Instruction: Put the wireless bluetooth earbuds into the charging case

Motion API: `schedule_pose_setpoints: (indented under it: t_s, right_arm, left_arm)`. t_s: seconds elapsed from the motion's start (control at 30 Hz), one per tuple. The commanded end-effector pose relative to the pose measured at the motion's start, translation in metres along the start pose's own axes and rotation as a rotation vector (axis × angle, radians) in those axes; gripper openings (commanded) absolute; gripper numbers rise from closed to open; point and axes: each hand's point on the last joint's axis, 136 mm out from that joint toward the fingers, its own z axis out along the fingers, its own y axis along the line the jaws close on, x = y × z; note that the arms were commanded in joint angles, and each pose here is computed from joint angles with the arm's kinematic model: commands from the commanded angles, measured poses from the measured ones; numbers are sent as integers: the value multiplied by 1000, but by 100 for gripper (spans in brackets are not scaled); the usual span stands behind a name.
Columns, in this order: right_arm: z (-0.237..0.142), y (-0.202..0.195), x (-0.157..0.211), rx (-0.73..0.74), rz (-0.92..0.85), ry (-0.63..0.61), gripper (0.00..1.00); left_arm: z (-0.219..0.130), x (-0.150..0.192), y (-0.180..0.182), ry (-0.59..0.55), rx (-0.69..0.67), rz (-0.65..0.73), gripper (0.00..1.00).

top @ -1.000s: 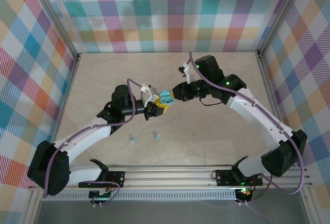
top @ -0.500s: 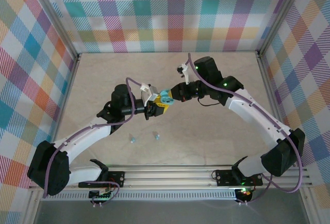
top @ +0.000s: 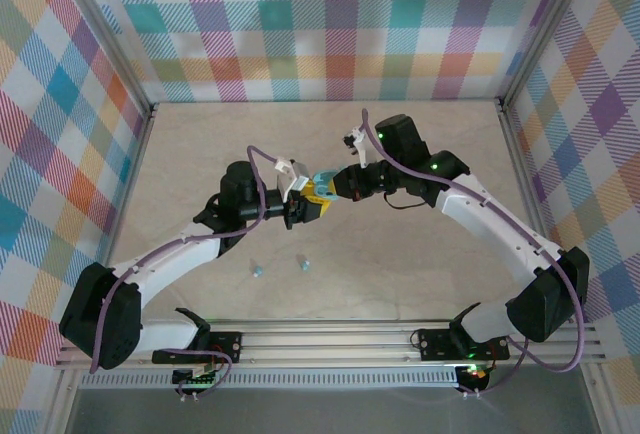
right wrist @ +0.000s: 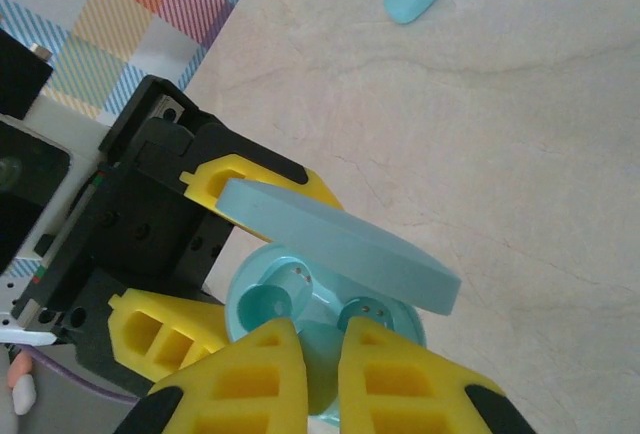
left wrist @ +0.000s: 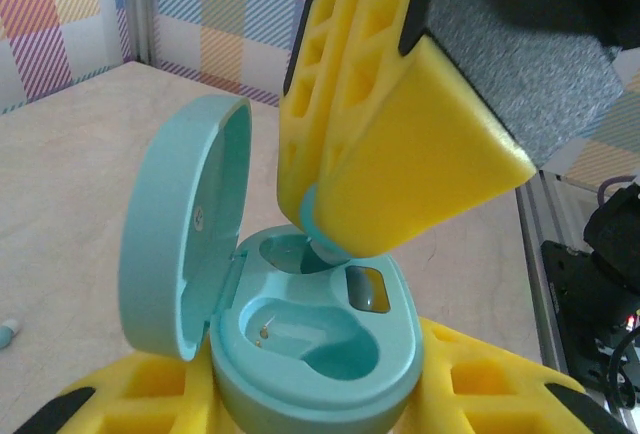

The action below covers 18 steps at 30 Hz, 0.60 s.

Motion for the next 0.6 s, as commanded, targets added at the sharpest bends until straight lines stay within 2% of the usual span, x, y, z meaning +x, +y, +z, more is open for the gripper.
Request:
schedule_pose_setpoints:
  t_s: [0.0,0.17,0.57]
  right_arm:
    - [-4,0,1,20,-38,-7,11]
    - [-3,2,1,7,-39,8,12]
    - [-6,1,8,17,-44,48,24]
  left_arm:
    - [-5,-38,-5,-94,13,72,2]
    - [-7,-42,-13,-107,40,82,1]
    - [-9,-51,-21,-143,66,88,1]
